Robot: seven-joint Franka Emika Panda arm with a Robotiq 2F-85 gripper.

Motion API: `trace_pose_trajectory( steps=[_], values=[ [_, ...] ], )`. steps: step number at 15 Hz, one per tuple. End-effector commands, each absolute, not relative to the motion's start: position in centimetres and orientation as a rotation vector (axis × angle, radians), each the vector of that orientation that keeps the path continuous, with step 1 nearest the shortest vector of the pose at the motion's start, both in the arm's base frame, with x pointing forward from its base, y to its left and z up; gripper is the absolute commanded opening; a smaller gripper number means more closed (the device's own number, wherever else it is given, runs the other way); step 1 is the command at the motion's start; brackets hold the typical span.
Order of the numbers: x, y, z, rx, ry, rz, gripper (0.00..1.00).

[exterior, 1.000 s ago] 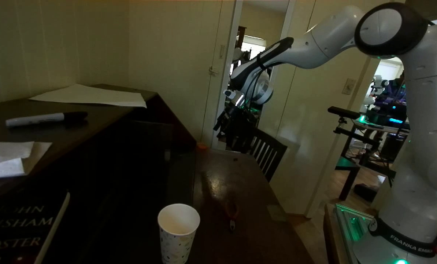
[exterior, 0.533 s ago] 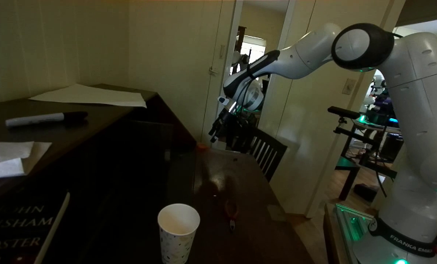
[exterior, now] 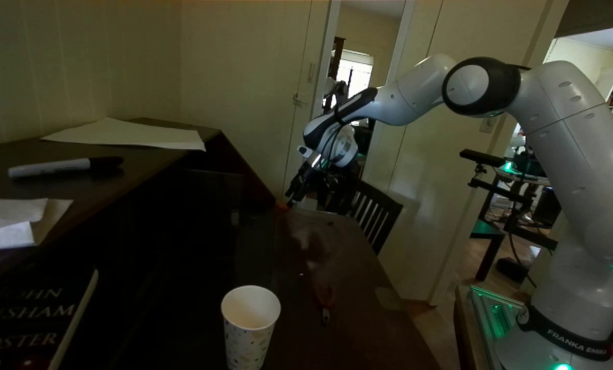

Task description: Put the orange band on top of the shelf

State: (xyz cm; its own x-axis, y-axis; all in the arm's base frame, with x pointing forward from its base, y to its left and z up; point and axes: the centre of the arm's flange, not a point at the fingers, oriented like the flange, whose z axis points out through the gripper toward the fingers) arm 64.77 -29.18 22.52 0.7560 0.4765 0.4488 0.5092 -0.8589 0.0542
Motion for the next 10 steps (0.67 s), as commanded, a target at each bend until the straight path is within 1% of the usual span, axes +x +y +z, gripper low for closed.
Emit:
trace_pose_trajectory(
  steps=[1,5,7,8,9,10],
  values=[
    [66.9,-30.4,20.8,-2.904,-0.815,-0.695,1.0],
    [67.4,-30.9,19.2,-2.904,-0.812,-0.695,1.0],
    [67.5,-30.9,18.5,-2.896,-0.818,-0.693,0.96],
    [67.6,-30.9,18.3,-2.89,-0.82,-0.696,0.86],
    [67.6,-30.8,18.0,-2.884,-0.828,-0.699,0.72],
    [67.7,-30.8,17.9,-2.884,-0.831,-0.7,0.67]
  ],
)
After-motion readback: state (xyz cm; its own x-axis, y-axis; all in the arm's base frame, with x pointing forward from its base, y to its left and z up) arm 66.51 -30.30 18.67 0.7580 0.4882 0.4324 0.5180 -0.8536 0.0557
